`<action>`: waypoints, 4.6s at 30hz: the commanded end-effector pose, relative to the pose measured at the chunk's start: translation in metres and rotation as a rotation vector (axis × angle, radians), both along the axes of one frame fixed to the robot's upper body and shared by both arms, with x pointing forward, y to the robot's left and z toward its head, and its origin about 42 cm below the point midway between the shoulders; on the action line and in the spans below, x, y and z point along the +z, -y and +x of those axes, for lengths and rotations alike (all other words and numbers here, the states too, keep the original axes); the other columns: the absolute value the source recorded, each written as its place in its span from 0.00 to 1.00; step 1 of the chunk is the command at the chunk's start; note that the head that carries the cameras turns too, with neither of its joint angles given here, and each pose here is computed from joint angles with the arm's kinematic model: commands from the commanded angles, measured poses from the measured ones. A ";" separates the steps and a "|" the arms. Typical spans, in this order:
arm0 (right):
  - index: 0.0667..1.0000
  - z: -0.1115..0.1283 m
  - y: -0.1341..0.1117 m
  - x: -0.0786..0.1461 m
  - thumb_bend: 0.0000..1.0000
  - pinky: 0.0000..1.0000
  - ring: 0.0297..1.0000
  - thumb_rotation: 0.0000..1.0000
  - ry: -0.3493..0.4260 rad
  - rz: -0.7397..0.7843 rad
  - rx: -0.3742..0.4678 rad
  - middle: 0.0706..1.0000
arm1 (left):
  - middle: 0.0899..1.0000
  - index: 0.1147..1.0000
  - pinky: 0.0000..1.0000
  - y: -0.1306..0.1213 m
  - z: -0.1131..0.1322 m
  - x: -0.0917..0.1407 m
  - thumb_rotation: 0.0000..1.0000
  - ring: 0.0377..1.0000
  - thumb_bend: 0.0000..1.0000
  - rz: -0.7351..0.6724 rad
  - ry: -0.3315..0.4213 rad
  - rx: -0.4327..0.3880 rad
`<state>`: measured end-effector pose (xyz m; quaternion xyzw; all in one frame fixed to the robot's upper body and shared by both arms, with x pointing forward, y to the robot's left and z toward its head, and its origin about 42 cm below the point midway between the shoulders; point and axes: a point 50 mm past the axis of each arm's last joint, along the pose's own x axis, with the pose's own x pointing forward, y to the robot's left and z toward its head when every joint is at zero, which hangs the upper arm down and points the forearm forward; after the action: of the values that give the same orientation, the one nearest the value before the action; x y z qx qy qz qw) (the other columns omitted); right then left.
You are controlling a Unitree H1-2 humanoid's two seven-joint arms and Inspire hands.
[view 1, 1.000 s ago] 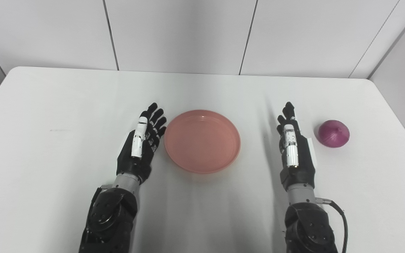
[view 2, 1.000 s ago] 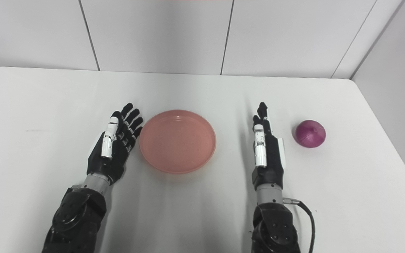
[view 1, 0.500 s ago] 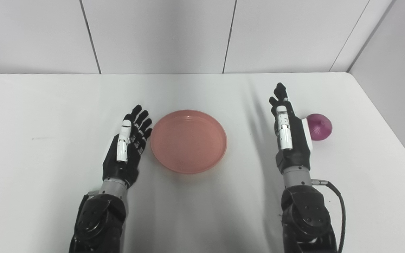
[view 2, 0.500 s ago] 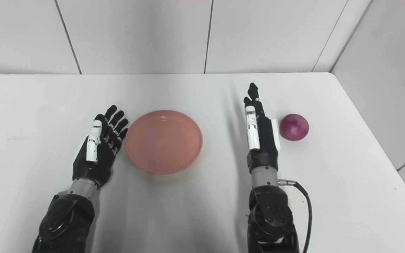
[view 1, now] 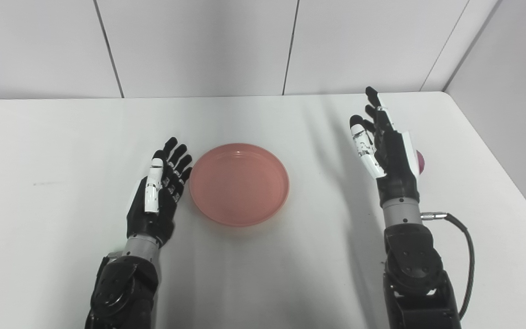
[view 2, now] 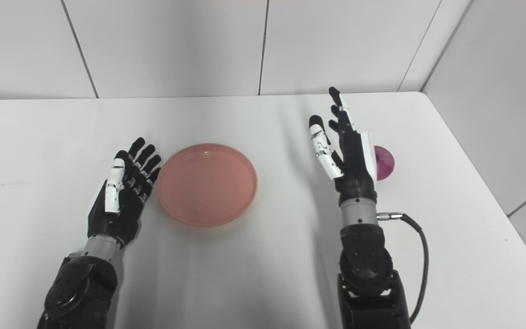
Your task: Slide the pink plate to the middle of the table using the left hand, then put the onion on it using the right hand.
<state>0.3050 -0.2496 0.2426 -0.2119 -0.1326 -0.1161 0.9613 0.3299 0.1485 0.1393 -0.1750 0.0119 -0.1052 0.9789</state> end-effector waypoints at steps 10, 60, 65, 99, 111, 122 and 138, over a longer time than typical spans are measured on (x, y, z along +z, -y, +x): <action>0.94 0.008 0.031 0.034 0.75 0.82 0.89 0.60 0.058 -0.160 -0.101 0.92 | 0.95 0.93 0.97 -0.005 0.002 -0.007 1.00 0.96 0.42 -0.013 -0.024 -0.004; 0.94 0.012 0.103 0.030 1.00 0.80 0.91 0.22 -0.177 -0.471 -0.319 0.94 | 0.94 0.92 0.97 -0.024 0.000 -0.020 1.00 0.95 0.43 -0.038 -0.032 -0.008; 0.95 0.015 0.109 0.023 1.00 0.80 0.90 0.23 -0.205 -0.470 -0.320 0.94 | 0.94 0.92 0.97 -0.025 0.000 -0.020 1.00 0.95 0.42 -0.044 -0.039 -0.003; 0.95 0.031 0.132 -0.016 1.00 0.81 0.91 0.33 -0.388 -0.467 -0.312 0.94 | 0.94 0.92 0.97 -0.026 0.000 -0.025 1.00 0.94 0.43 -0.033 -0.038 0.000; 0.94 0.040 0.137 -0.025 1.00 0.82 0.91 0.31 -0.415 -0.446 -0.312 0.94 | 0.94 0.93 0.97 -0.027 0.001 -0.025 1.00 0.95 0.42 -0.037 -0.039 0.000; 0.91 0.046 0.136 -0.028 1.00 0.80 0.89 0.30 -0.422 -0.467 -0.289 0.91 | 0.94 0.93 0.97 -0.027 0.000 -0.024 1.00 0.95 0.43 -0.040 -0.040 0.002; 0.83 0.047 0.133 -0.027 1.00 0.66 0.76 0.30 -0.422 -0.465 -0.272 0.80 | 0.94 0.92 0.97 -0.027 -0.001 -0.024 1.00 0.95 0.43 -0.039 -0.038 0.000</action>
<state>0.3462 -0.3837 0.2004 -0.4523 0.0975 -0.1643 0.8711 0.3342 0.1700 0.1289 -0.1994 -0.0069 -0.1137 0.9733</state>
